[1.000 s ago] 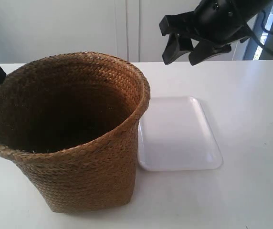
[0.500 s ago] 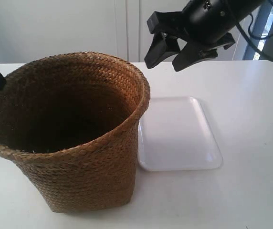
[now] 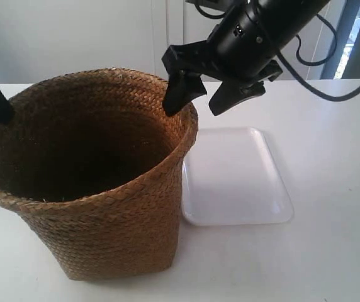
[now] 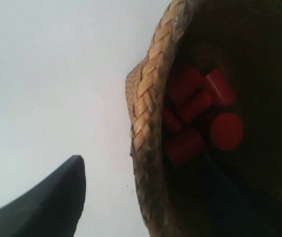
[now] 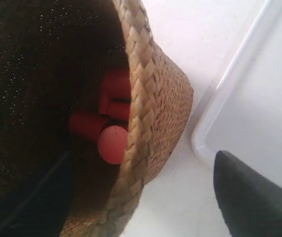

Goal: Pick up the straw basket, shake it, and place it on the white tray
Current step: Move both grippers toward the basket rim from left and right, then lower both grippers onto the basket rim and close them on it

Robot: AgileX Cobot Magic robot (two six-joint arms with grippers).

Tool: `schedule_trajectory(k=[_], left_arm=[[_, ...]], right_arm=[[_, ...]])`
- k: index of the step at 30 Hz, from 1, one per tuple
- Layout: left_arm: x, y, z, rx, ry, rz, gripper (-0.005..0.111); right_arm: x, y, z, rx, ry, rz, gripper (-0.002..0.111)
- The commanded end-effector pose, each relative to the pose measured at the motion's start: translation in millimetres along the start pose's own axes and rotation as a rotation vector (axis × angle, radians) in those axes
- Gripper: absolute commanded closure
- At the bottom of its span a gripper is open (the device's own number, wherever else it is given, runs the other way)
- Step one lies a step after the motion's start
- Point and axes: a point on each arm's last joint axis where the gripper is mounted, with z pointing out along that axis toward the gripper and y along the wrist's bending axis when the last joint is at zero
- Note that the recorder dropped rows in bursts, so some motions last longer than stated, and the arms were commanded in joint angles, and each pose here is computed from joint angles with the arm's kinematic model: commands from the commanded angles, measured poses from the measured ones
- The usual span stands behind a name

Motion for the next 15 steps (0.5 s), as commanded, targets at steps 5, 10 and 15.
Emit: schedule_trajectory(k=[5, 10, 15], left_arm=[[7.7, 4.5, 19.1, 0.025, -0.013, -0.016, 0.037], [7.5, 4.6, 19.1, 0.024, -0.015, 0.004, 0.037], [7.1, 5.1, 19.1, 0.018, -0.02, 0.015, 0.037]], right_arm=[[-1.9, -6.6, 22.4, 0.003, 0.06, 0.03, 0.035], [-4.2, -9.7, 27.1, 0.017, 0.049, 0.014, 0.035], [-5.4, -9.3, 27.1, 0.013, 0.036, 0.023, 0.035]])
